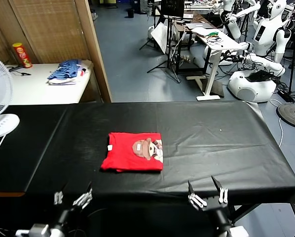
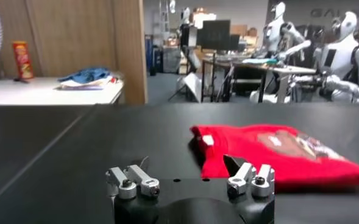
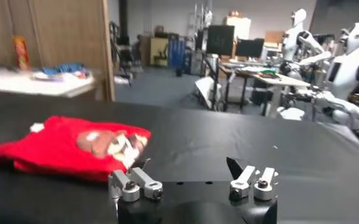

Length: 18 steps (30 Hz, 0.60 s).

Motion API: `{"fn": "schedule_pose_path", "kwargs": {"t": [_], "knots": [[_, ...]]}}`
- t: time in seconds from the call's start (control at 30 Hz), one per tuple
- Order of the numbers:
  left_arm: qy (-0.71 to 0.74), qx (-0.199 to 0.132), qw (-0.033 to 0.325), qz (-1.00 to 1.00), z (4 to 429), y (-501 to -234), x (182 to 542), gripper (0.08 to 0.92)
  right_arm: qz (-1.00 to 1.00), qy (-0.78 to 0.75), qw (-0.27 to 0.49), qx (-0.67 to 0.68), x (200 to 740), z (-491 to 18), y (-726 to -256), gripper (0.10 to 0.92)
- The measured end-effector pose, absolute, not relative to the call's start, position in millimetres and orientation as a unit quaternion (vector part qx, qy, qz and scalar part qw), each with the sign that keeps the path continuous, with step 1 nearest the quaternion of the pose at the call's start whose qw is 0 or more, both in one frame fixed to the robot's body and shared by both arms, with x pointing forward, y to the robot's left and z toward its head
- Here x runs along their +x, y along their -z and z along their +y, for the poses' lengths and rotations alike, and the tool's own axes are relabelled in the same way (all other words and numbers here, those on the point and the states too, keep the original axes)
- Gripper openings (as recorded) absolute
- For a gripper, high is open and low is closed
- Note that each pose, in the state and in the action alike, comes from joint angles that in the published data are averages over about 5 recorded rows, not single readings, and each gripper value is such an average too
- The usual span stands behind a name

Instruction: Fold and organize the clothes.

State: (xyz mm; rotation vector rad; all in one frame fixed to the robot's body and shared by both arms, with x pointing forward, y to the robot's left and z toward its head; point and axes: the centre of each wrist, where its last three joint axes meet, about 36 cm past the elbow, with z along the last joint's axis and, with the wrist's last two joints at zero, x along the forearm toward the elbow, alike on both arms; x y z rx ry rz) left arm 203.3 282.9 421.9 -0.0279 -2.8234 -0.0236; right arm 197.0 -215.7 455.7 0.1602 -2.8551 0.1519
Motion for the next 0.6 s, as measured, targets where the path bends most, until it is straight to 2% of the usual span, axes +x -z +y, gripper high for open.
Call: {"fn": "schedule_pose_path", "kwargs": {"t": [0.17, 0.6], "knots": [[0.022, 0.001, 0.192, -0.981, 285, -425, 186, 0.798, -0.979, -0.058, 0.191, 0.039, 182, -214, -456, 0.798], [0.015, 0.0, 0.208, -0.978, 285, -433, 178, 0.798, -0.974, -0.058, 0.214, 0.038, 173, -213, -456, 0.798]]}}
